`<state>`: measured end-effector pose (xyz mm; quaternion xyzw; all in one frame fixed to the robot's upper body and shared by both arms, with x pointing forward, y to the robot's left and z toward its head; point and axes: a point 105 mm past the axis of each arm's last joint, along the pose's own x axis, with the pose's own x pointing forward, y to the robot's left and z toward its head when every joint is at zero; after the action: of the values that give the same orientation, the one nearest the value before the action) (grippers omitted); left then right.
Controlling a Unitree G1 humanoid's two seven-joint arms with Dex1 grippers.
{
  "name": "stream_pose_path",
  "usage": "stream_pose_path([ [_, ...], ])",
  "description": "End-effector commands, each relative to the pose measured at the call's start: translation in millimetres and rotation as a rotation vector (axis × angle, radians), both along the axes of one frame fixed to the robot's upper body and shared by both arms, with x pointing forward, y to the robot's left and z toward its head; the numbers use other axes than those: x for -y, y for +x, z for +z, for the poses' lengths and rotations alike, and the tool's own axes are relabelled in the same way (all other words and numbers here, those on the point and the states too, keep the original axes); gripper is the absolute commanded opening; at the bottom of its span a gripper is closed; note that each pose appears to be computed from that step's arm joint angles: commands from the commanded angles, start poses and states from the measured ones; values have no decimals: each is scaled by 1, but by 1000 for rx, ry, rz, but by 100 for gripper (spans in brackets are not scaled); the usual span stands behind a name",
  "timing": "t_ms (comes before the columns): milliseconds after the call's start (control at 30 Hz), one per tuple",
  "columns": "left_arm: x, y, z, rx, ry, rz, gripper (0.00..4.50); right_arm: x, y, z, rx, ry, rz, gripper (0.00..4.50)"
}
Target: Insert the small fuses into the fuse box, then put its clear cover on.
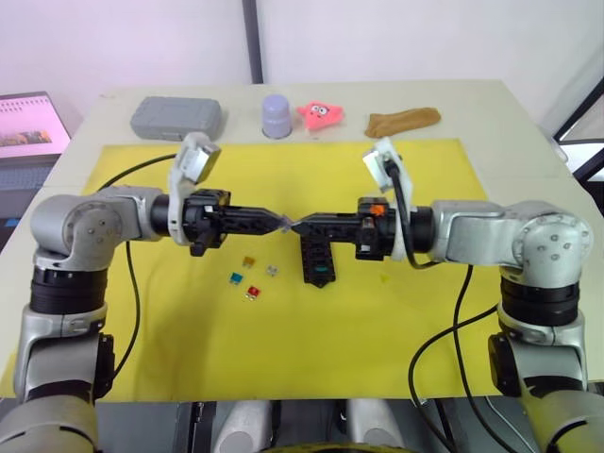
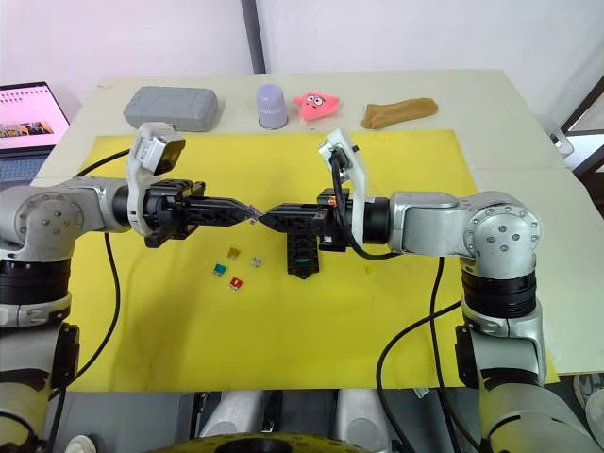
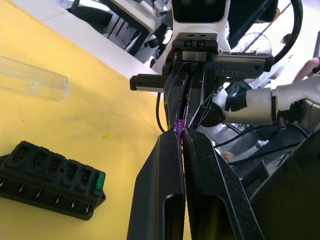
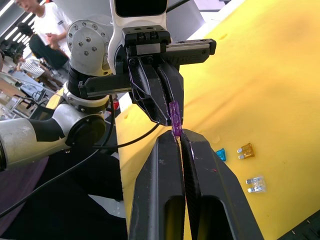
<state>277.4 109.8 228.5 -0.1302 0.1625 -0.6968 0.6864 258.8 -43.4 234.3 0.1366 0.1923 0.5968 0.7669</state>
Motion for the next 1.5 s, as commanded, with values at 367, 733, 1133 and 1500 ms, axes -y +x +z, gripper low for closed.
stream_pose_path([
  [367,-6,-3,-18,258,212,-29,443,10,4,-6,269,-289,-25,0],
  [733,-7,2,-79,485,466,-77,443,28,14,-35,583,-565,133,0],
  [1133,24,21,-96,523,450,28,443,38,30,-59,673,-664,193,0],
  [1500,29,22,-100,531,452,21,443,39,34,-63,686,-684,225,0],
])
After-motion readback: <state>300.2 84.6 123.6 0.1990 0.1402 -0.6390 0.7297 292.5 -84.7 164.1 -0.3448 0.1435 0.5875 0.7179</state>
